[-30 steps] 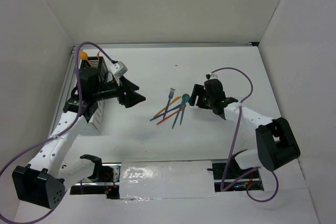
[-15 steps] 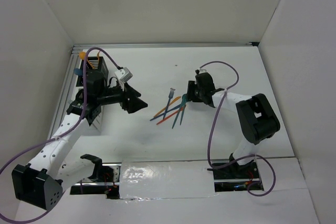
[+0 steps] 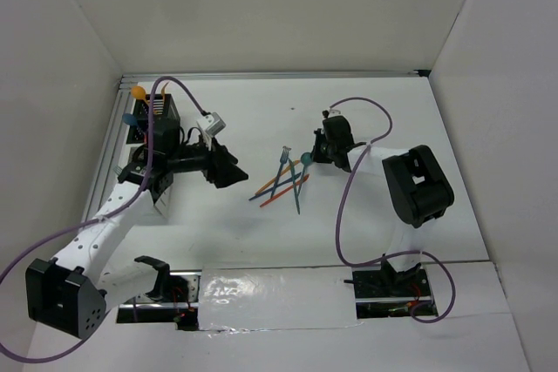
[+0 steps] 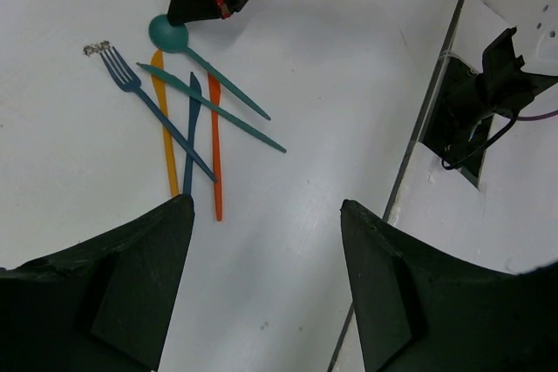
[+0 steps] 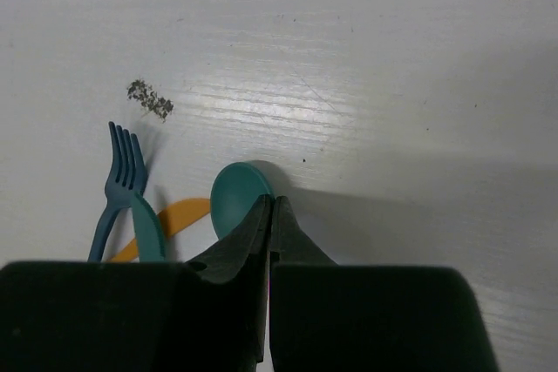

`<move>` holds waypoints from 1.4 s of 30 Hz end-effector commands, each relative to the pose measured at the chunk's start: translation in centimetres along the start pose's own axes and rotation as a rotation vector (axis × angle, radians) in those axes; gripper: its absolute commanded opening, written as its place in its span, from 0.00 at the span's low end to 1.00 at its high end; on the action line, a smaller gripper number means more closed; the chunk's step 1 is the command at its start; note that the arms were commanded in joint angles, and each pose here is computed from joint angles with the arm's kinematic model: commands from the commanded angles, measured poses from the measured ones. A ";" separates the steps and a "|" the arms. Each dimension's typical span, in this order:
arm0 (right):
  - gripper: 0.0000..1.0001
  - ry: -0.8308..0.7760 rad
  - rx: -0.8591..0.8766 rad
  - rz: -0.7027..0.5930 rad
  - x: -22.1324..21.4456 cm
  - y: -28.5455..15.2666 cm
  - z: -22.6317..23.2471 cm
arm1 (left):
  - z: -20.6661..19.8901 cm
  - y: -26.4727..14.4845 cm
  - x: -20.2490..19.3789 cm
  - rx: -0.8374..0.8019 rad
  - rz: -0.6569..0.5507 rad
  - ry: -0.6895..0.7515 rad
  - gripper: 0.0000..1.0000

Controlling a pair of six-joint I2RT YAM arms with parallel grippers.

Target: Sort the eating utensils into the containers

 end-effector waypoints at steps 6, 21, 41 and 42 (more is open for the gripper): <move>0.00 -0.005 0.142 -0.161 5.0 -4.2 1.9 | -0.8 2.2 3.0 -0.078 -0.037 -0.149 0.78; 0.00 -0.092 0.396 -0.567 12.5 -17.3 9.5 | -1.1 12.0 4.3 -0.095 0.076 -0.325 0.74; 0.70 -0.076 0.241 -0.533 12.7 -21.5 8.0 | 2.1 7.6 8.5 0.117 -0.247 -0.321 0.03; 0.81 -0.049 0.239 -0.534 12.6 -21.7 7.2 | 4.3 5.7 7.9 0.211 -0.294 -0.333 0.03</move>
Point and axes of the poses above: each gripper's point midway between its finger pads, its own y axis out along the fingers, its own z axis along the line the jaws close on, x = y × z, the point moved 4 cm from there along -y, back along the fingers, and after that the axes turned 12 degrees about -y, right-handed, at the moved point
